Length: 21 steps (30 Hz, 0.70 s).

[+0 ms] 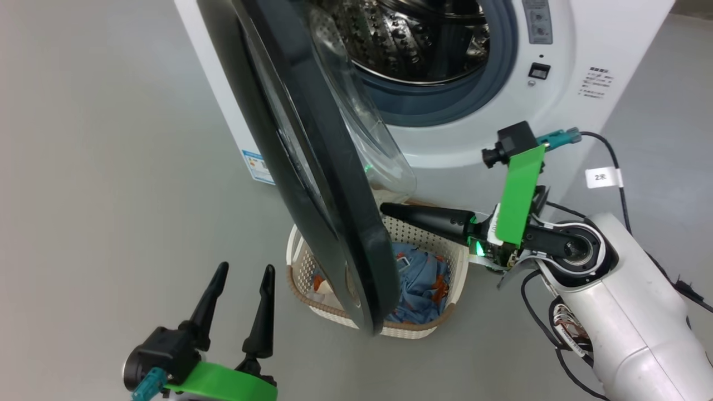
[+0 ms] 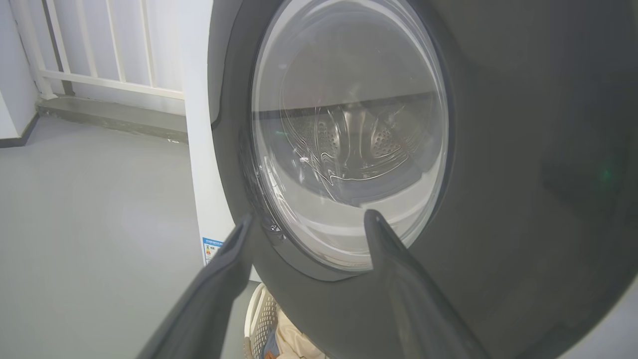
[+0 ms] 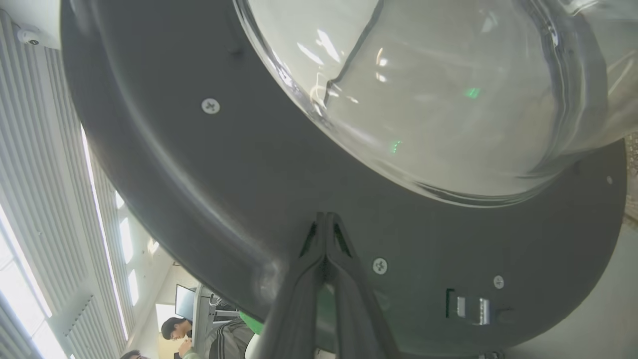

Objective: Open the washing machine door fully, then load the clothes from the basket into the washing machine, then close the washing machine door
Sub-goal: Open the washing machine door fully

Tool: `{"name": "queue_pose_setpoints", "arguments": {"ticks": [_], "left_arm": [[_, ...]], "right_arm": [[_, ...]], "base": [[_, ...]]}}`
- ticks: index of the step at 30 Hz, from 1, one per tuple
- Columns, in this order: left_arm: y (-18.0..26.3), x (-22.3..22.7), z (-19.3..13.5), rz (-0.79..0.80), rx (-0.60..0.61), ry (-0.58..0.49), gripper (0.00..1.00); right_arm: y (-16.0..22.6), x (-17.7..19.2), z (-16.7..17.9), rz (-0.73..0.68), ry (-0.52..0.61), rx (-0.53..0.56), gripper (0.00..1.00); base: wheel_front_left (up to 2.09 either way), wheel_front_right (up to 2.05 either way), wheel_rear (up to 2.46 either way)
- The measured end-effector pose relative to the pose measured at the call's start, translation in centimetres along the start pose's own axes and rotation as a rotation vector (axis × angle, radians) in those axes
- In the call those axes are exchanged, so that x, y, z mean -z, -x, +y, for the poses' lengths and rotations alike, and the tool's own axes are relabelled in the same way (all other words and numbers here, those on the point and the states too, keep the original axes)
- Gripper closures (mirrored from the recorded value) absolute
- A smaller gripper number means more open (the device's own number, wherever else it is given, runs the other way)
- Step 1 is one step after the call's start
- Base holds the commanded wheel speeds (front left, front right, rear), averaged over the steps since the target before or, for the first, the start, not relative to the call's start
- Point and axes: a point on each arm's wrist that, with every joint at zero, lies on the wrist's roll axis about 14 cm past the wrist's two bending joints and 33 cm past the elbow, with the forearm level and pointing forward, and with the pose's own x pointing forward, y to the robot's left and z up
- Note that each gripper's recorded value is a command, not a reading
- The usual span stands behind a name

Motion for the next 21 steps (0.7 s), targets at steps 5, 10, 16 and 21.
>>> {"name": "queue_pose_setpoints", "arguments": {"ticks": [5, 10, 16, 21], "left_arm": [[-0.2, 0.4, -0.6, 0.011, 0.018, 0.006, 0.00], [-0.6, 0.5, -0.8, 0.012, 0.034, 0.006, 0.00], [-1.0, 0.3, -1.1, 0.006, 0.049, 0.004, 0.00], [-1.3, 0.0, -1.3, -0.001, 0.067, -0.005, 0.00]], "right_arm": [[1.8, -0.6, -1.0, -0.089, 0.005, 0.050, 0.00], [5.2, -1.8, -2.9, -0.242, 0.001, 0.134, 0.00], [8.3, -2.5, -4.2, -0.361, 0.016, 0.213, 0.00], [11.5, -2.5, -5.8, -0.463, 0.024, 0.296, 0.00]], "base": [[0.00, 0.00, 0.00], [0.00, 0.00, 0.00], [0.00, 0.00, 0.00], [0.00, 0.00, 0.00]]}}
